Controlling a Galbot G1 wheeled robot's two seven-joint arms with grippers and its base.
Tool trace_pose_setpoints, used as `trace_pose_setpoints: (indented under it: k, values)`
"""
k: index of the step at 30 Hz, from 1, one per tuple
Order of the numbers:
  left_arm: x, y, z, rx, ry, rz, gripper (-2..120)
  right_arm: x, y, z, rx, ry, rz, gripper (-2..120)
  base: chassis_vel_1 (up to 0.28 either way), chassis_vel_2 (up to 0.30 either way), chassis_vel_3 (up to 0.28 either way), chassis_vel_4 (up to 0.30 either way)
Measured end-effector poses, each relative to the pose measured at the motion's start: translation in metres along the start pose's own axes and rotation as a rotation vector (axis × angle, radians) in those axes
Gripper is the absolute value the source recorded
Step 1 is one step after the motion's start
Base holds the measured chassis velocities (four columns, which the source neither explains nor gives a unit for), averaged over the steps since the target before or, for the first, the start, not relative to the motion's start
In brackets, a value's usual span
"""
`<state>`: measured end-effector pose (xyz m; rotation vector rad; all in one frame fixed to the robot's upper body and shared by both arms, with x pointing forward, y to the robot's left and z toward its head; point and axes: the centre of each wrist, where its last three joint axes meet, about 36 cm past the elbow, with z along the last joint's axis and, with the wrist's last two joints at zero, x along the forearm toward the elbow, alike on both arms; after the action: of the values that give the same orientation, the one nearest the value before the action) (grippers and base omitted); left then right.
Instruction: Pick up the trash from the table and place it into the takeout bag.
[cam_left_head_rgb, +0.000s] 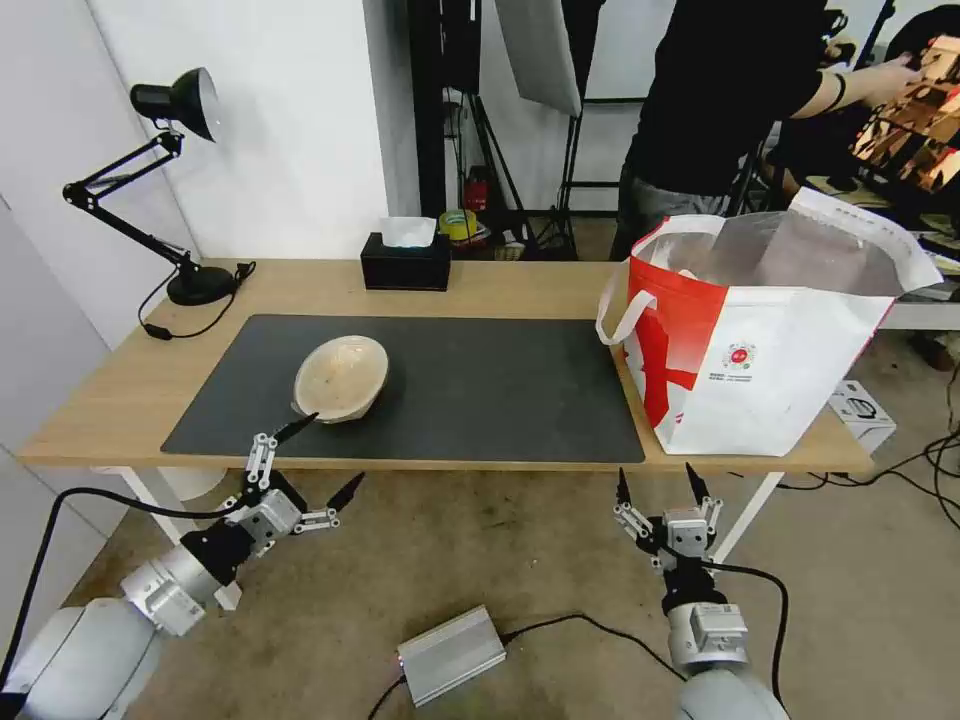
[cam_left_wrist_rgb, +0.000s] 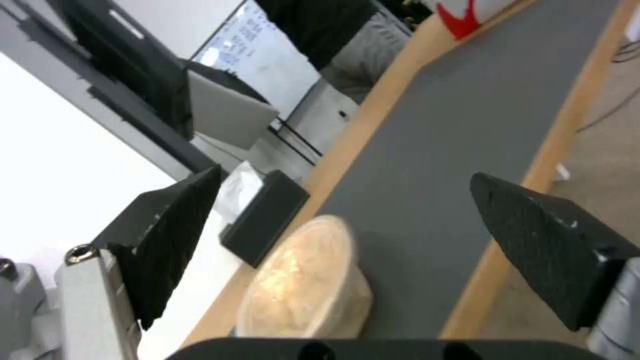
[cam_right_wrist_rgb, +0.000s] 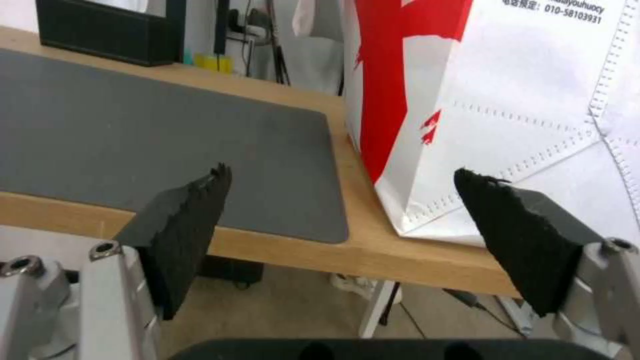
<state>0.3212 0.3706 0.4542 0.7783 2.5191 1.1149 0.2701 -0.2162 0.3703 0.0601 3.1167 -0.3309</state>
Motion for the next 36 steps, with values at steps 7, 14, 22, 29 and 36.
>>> trace_pose_setpoints:
  k: [7,14,22,29,36]
  values:
    - [-0.004,0.008,0.005,0.001,0.003,-0.029,100,0.0,0.0,0.0,0.002,0.001,0.0,88,0.0,0.0,0.0,0.0]
    - [-0.009,0.017,0.01,0.016,0.008,-0.074,100,0.0,0.0,0.001,0.004,0.001,-0.001,88,0.0,0.0,0.0,0.0]
    - [-0.015,0.023,0.018,0.028,0.015,-0.086,100,-0.001,0.0,0.0,0.007,0.0,-0.007,88,0.0,0.0,0.0,0.0]
    - [-0.017,0.022,0.029,0.039,0.034,-0.086,100,-0.005,0.002,-0.001,0.007,-0.006,-0.029,88,0.0,0.0,0.0,0.0]
    - [-0.019,0.021,0.033,0.044,0.036,-0.077,100,-0.005,0.002,-0.001,0.009,-0.002,-0.031,88,0.0,0.0,0.0,0.0]
